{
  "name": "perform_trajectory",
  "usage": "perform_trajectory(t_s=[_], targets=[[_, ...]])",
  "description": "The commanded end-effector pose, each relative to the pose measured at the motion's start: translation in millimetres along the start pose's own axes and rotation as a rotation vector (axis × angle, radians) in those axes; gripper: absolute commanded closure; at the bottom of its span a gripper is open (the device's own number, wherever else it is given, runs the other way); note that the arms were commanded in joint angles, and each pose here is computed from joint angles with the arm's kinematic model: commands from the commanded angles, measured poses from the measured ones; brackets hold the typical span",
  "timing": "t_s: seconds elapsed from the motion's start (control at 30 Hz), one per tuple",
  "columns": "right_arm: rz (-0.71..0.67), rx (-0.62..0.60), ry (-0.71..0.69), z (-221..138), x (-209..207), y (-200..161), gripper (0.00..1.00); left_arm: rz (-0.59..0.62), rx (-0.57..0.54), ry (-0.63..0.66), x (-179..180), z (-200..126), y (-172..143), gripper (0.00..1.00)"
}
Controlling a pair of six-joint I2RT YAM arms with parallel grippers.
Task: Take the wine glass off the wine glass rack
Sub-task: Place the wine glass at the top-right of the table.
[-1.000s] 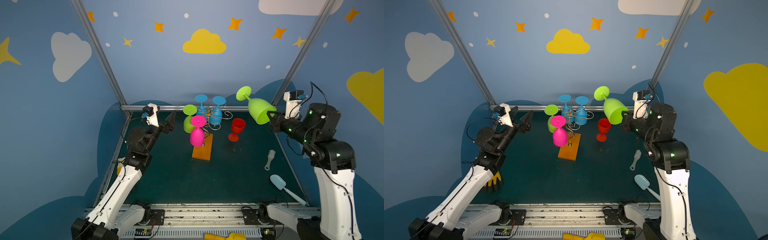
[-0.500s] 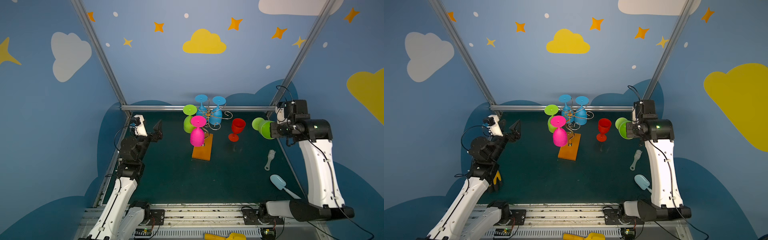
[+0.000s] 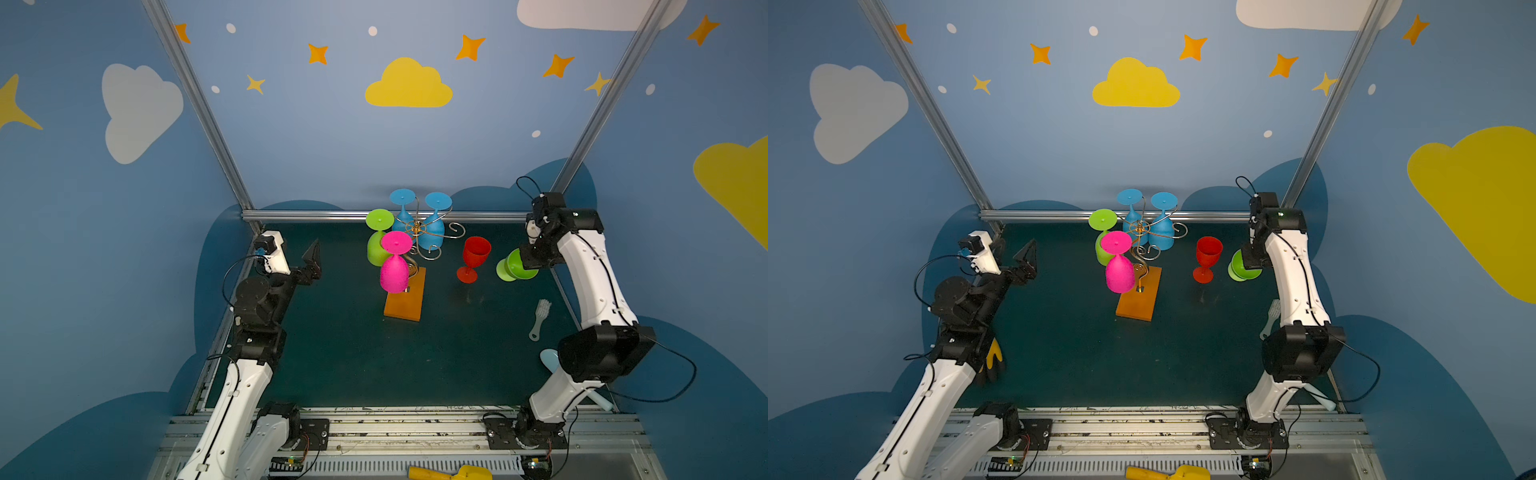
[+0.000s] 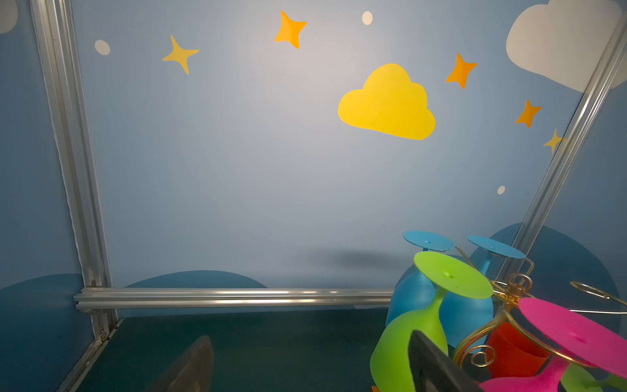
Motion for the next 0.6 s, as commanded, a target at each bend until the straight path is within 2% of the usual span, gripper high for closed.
perform_trajectory(t_s=[0.0,0.33,0.57], targets=[[0.018,0.048,0.017,8,1,5,1.0,0.018,-0.001,0.018,3,-2,0,0.11],[0.024,0.2,0.034,57,16,23,1.0,0.021,0.004,0.027,7,-3,-1,0.11],[0.035,0.224,0.039,77,20,32,1.0,0.015,0.007,0.028,9,-2,-3,0.11]])
Point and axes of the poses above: each gripper's point midway between its finger pads, its own z axis out along the fingers, its own x axis along the line the jaws close on, y = z × x, the point moved 2 cm from there along -z, back along the fingers, and after that the axes turned 11 degrees about z, right-handed, at the moved point
